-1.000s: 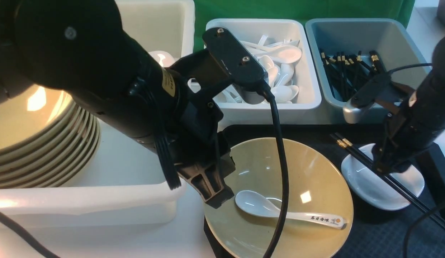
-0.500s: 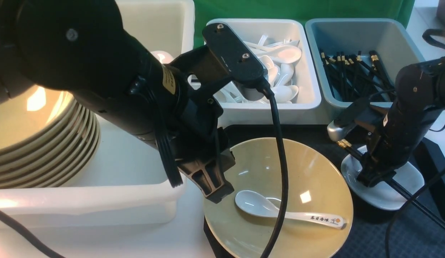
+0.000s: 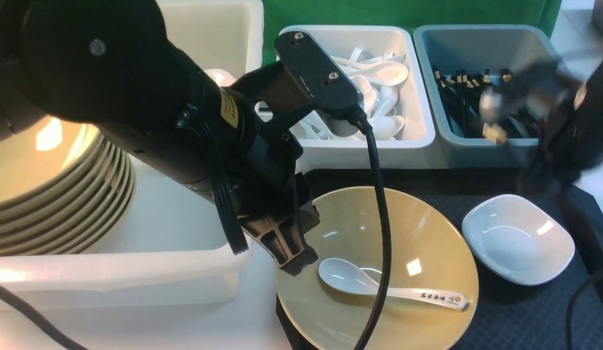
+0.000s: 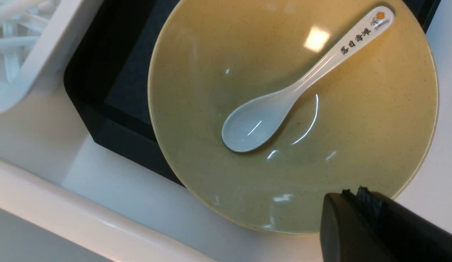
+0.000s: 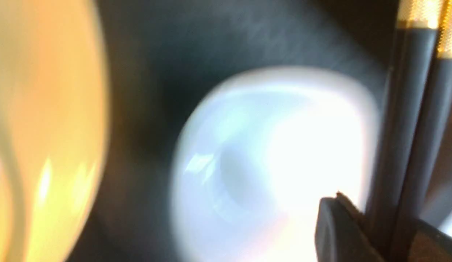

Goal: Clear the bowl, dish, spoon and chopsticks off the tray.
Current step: Use the right arm to put the chopsticks into the small storage box on the right, then use the right arm to grab the soup spoon in the middle

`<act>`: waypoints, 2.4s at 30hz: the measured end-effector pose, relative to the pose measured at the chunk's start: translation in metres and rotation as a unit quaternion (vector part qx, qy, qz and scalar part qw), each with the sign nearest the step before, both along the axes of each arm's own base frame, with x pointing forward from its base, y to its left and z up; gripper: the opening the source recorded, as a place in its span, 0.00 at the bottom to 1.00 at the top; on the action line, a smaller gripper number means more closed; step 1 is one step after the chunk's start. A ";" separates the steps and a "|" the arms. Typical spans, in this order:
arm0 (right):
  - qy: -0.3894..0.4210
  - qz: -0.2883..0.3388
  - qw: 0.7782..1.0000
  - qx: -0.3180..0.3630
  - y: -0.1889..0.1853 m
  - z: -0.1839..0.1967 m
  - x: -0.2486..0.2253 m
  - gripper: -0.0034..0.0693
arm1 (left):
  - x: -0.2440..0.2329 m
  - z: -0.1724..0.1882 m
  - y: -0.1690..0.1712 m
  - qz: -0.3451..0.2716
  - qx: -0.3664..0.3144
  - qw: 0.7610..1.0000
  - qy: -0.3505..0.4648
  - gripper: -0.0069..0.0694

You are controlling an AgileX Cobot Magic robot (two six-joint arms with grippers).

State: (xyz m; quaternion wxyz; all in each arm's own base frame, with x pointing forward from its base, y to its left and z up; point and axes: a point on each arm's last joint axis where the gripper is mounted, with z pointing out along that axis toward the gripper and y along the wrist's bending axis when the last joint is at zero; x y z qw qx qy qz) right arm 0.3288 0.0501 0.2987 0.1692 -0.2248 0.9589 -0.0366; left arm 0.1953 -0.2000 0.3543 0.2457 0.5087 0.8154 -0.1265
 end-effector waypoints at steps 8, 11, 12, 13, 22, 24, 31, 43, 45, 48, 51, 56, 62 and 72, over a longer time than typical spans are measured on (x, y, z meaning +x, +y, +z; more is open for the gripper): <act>-0.182 -0.141 0.970 0.081 -0.032 0.044 0.099 0.21 | 0.008 -0.002 -0.009 0.021 -0.037 0.999 -0.008 0.08; -0.218 -0.194 0.949 0.123 -0.037 0.040 0.134 0.21 | 0.012 -0.001 -0.012 0.027 -0.050 0.998 -0.019 0.08; -0.226 -0.210 0.942 0.135 -0.038 0.035 0.147 0.21 | 0.013 0.000 -0.013 0.029 -0.058 0.998 -0.028 0.08; -0.228 -0.221 0.937 0.144 -0.039 0.024 0.160 0.21 | 0.016 0.002 -0.015 0.033 -0.072 0.996 -0.042 0.08; -0.197 -0.246 0.937 0.151 -0.039 -0.029 0.208 0.51 | 0.049 0.025 -0.015 0.142 -0.224 0.955 -0.130 0.08; -0.166 -0.249 0.943 0.146 -0.038 -0.029 0.203 0.64 | 0.059 0.027 -0.004 0.184 -0.241 0.946 -0.119 0.08; -0.078 -0.117 0.979 0.149 -0.014 0.015 0.165 0.81 | 0.076 0.047 0.034 0.222 -0.206 0.949 -0.087 0.08; -0.047 0.144 0.983 0.101 0.097 0.078 0.013 0.81 | -0.006 0.062 0.074 0.110 -0.095 0.988 -0.047 0.08; -0.018 0.163 0.982 0.089 0.104 0.065 -0.006 0.81 | -0.019 0.055 0.081 0.110 -0.094 0.988 -0.045 0.08; 0.048 0.229 0.971 0.056 0.125 0.029 -0.044 0.81 | -0.036 0.038 0.089 0.116 -0.106 0.987 -0.041 0.08; 0.098 0.298 0.949 -0.008 0.146 -0.017 -0.071 0.80 | -0.042 0.016 0.091 0.128 -0.121 0.984 -0.036 0.08; 0.091 0.334 0.936 -0.060 0.160 -0.049 -0.073 0.80 | -0.040 -0.001 0.089 0.138 -0.126 0.982 -0.025 0.08; 0.116 0.339 0.930 -0.081 0.170 -0.085 -0.061 0.80 | -0.040 -0.005 0.089 0.140 -0.126 0.982 -0.023 0.08; 0.177 0.336 0.919 -0.105 0.171 -0.100 -0.061 0.24 | -0.040 -0.004 0.089 0.141 -0.128 0.981 -0.022 0.08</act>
